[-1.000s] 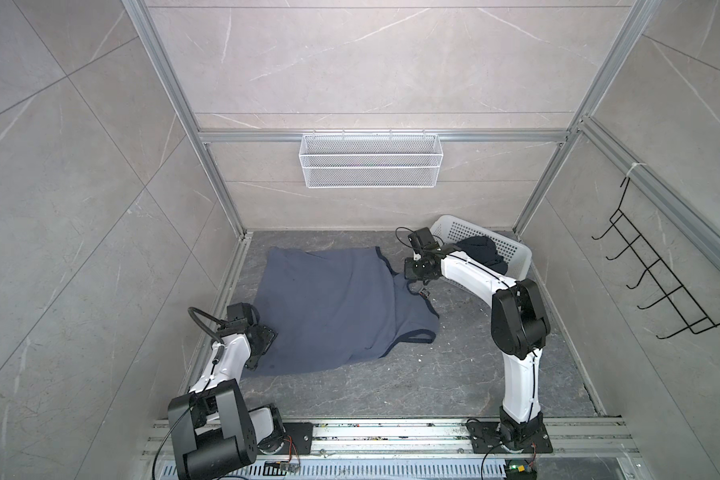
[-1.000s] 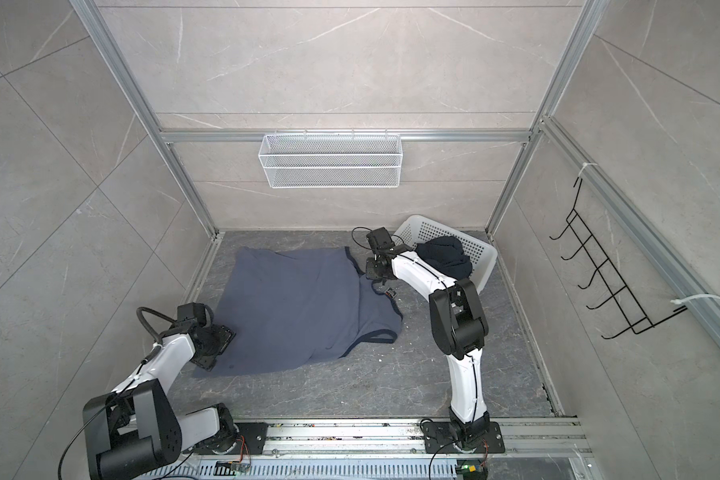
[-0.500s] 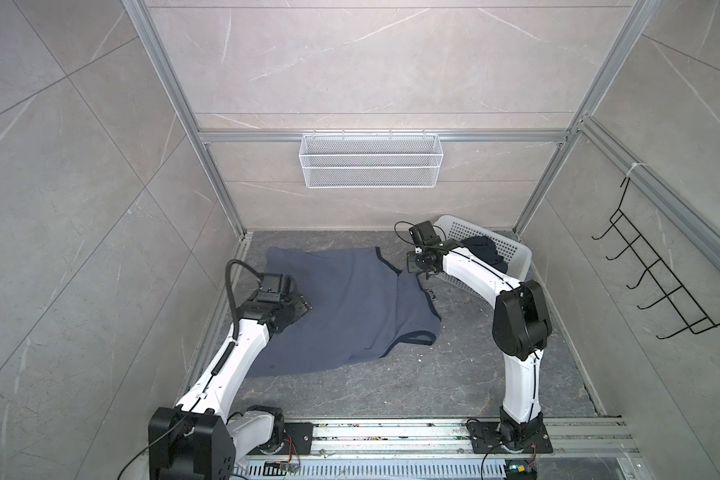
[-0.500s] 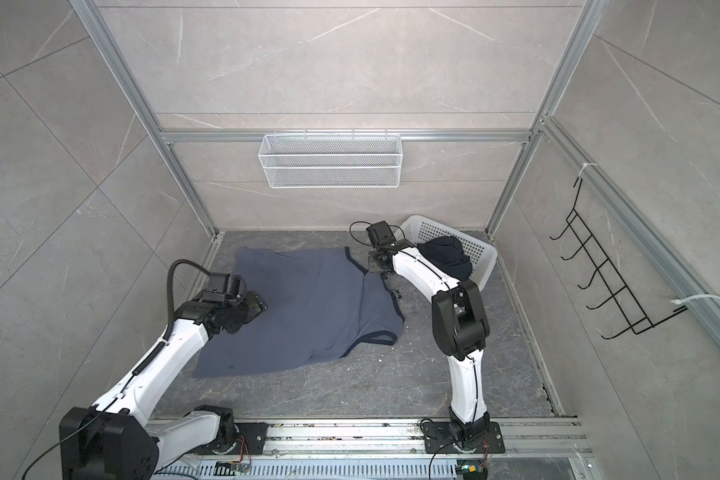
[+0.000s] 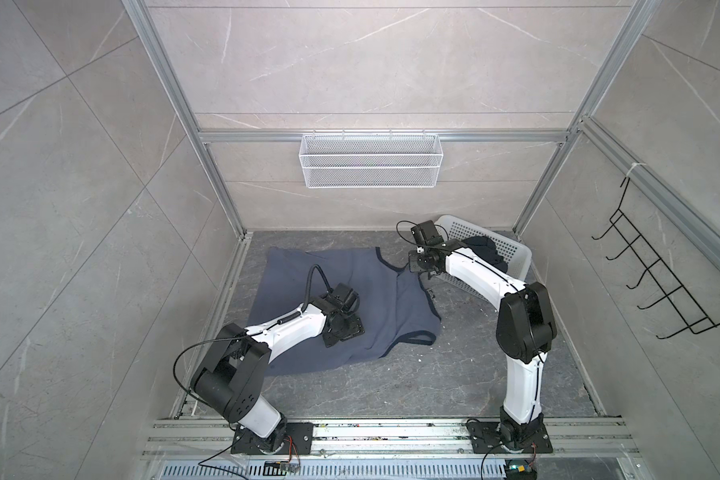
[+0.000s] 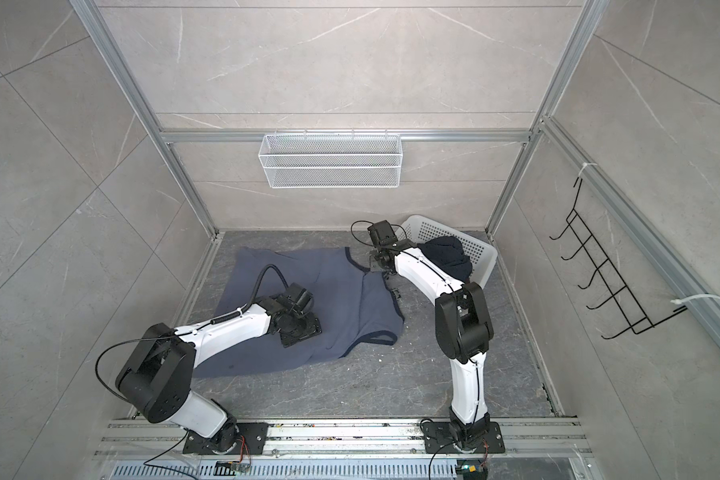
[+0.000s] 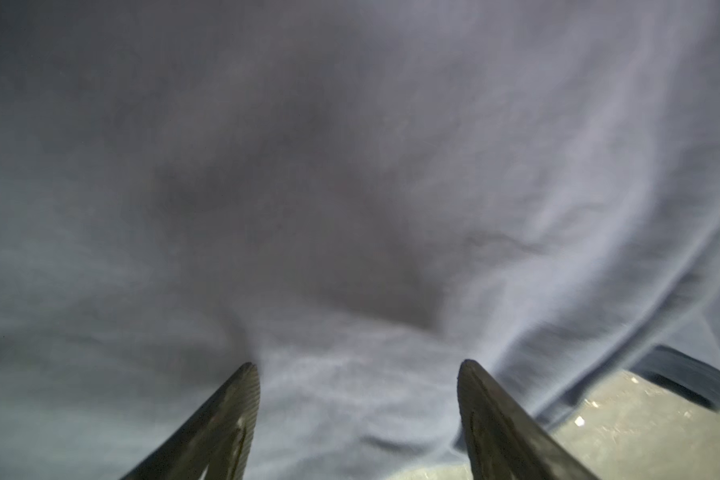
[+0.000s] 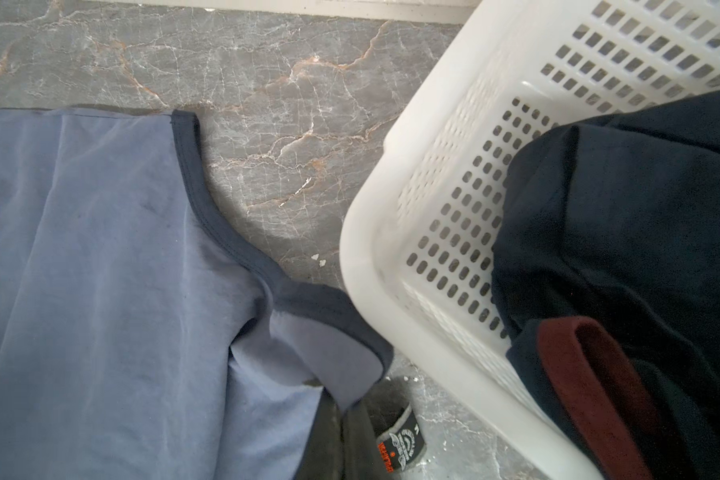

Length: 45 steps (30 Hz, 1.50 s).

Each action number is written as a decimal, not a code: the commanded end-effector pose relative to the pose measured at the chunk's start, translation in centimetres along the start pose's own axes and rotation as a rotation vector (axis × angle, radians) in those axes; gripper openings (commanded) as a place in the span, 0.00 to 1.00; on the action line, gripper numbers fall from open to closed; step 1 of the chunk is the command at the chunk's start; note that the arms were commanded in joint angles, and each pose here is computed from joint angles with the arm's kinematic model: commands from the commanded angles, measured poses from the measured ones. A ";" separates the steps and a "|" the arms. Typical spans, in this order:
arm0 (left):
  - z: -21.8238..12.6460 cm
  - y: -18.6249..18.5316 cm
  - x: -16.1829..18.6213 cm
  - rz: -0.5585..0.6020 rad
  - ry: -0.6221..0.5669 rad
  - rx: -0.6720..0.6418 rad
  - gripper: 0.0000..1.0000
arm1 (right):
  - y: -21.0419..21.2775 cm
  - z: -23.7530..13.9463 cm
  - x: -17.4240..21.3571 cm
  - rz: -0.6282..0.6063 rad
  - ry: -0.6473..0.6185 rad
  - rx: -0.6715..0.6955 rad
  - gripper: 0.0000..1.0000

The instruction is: Fold and stack the tank tops

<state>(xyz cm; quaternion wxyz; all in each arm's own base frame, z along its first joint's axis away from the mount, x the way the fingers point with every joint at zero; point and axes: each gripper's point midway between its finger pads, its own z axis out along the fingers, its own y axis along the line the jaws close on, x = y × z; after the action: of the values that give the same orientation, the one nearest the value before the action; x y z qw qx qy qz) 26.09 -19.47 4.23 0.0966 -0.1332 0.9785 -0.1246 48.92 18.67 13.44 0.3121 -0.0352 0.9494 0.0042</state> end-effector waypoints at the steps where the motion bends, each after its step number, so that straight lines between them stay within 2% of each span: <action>1: 1.0 2.8 1.3 -0.057 0.014 -0.072 0.77 | -0.4 -1.1 -0.5 -0.014 -0.021 0.016 0.00; 7: 1.1 9.8 3.3 -0.146 0.032 -0.205 0.77 | -0.1 -0.5 -0.4 -0.034 -0.012 0.012 0.00; 12: -0.4 14.6 4.2 -0.215 0.026 -0.255 0.78 | 0.6 0.2 -0.1 -0.051 0.005 -0.024 0.00; 17: -1.9 15.4 3.5 -0.254 -0.023 -0.219 0.78 | 2.6 0.9 1.1 -0.072 0.041 -0.074 0.00; 19: -2.3 15.6 3.1 -0.267 -0.043 -0.217 0.78 | 2.3 1.2 2.0 -0.051 0.075 -0.045 0.00; 22: -2.5 14.2 2.1 -0.269 -0.074 -0.147 0.78 | 0.7 1.0 3.8 -0.002 0.123 0.030 0.01; 23: -2.4 13.6 1.8 -0.262 -0.074 -0.119 0.78 | 0.4 0.7 4.1 0.003 0.128 0.040 0.12; 24: -2.3 12.8 1.5 -0.251 -0.068 -0.091 0.78 | 0.4 0.4 4.5 0.006 0.131 0.031 0.31; 25: -2.3 12.3 1.1 -0.232 -0.066 -0.077 0.78 | 0.5 0.0 4.6 -0.001 0.133 0.015 0.42; 27: -2.2 11.2 0.5 -0.201 -0.049 -0.047 0.78 | 0.7 -1.7 4.6 -0.017 0.117 -0.004 0.55; 29: -2.6 10.4 -0.3 -0.177 -0.050 -0.033 0.78 | 0.4 -3.9 4.8 -0.029 0.095 -0.006 0.65; 31: -3.0 9.8 -1.0 -0.154 -0.063 -0.024 0.78 | 0.2 -6.0 5.8 -0.020 0.101 -0.017 0.69; 33: -3.7 9.7 -1.6 -0.142 -0.087 -0.027 0.79 | 0.5 -7.3 8.1 0.016 0.141 -0.064 0.69; 37: -4.5 9.3 -2.3 -0.117 -0.122 -0.020 0.80 | 1.5 -8.3 15.2 0.167 0.237 -0.176 0.63; 40: -4.9 9.5 -2.5 -0.106 -0.136 -0.031 0.80 | 3.1 -8.8 19.0 0.286 0.271 -0.286 0.58; 43: -5.4 10.0 -2.8 -0.098 -0.162 -0.056 0.80 | 4.7 -8.9 20.7 0.344 0.276 -0.367 0.54; 45: -5.8 10.1 -3.1 -0.089 -0.177 -0.064 0.80 | 5.3 -8.6 21.7 0.351 0.295 -0.373 0.53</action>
<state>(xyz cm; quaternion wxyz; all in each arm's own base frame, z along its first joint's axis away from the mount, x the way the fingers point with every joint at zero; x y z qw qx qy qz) 24.66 -8.57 5.87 0.1465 -0.2042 0.9629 -0.0986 25.40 19.51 6.21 0.1409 0.0376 0.9773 0.1535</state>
